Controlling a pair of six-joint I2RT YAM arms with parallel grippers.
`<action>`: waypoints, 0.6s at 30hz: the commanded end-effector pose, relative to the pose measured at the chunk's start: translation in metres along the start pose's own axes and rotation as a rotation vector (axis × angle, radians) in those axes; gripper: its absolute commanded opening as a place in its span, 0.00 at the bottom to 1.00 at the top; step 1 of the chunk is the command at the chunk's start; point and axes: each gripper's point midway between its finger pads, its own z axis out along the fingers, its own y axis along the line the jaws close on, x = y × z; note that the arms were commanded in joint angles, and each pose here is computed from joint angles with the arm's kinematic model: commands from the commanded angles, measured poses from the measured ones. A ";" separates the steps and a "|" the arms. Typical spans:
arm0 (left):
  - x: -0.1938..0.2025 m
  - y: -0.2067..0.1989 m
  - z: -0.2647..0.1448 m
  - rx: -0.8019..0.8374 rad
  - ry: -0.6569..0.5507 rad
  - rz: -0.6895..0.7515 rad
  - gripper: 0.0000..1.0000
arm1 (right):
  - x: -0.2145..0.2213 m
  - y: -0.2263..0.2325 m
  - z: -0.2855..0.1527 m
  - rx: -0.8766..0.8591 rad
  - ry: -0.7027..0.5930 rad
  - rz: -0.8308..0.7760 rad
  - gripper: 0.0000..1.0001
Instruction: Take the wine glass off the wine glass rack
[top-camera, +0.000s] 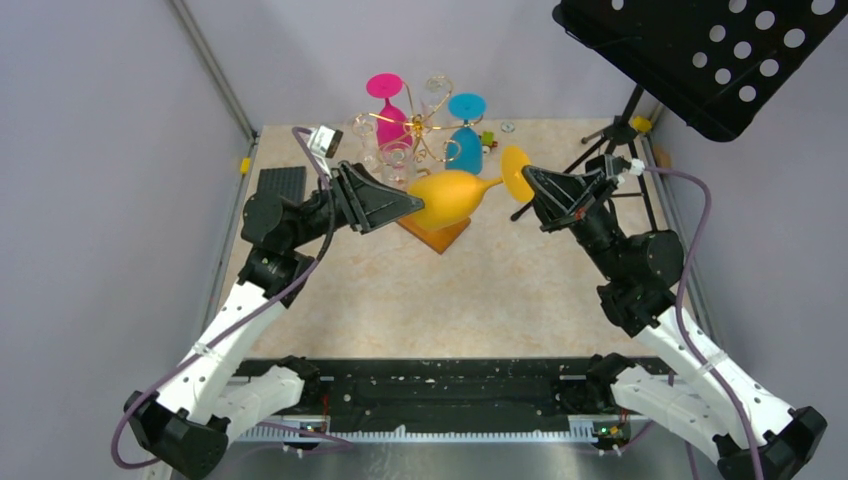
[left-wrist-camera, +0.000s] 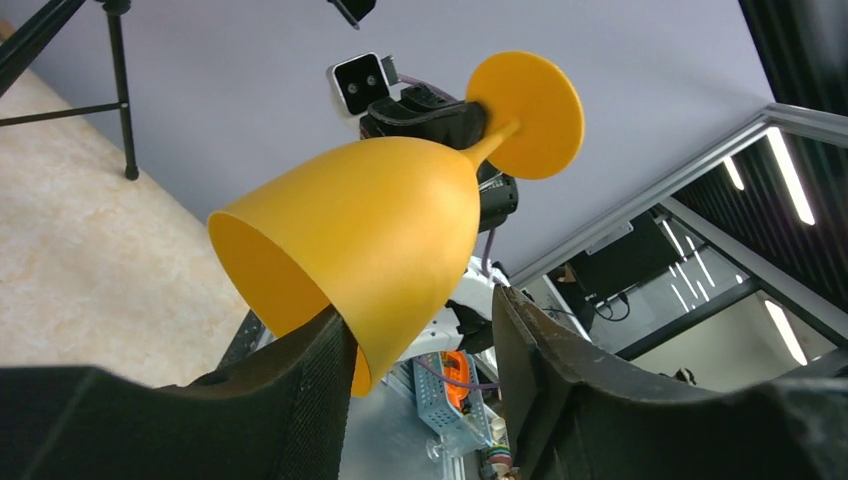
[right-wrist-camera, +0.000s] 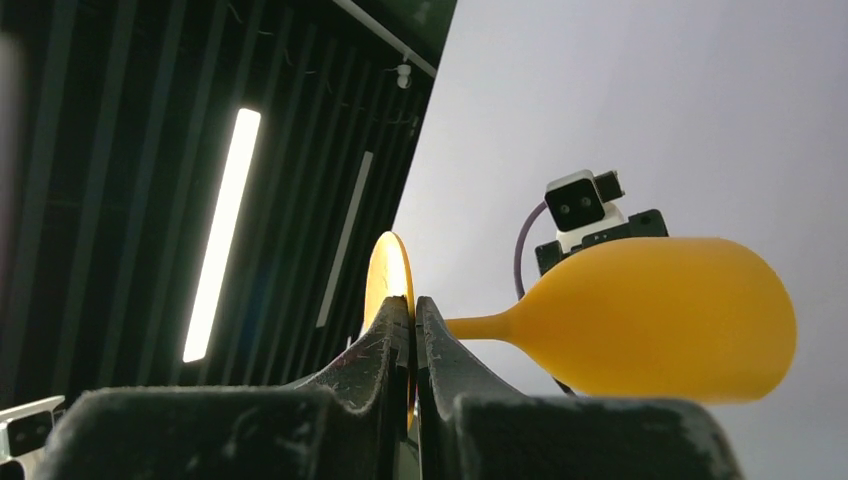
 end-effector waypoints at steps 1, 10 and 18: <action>-0.005 -0.060 -0.008 0.132 -0.012 0.098 0.50 | -0.005 0.004 -0.002 -0.036 -0.023 -0.024 0.00; -0.011 -0.099 -0.007 0.299 0.008 0.156 0.27 | -0.010 -0.029 0.003 0.043 -0.008 -0.001 0.00; -0.016 -0.098 -0.003 0.280 0.002 0.193 0.01 | -0.015 -0.037 0.003 0.052 -0.028 -0.007 0.00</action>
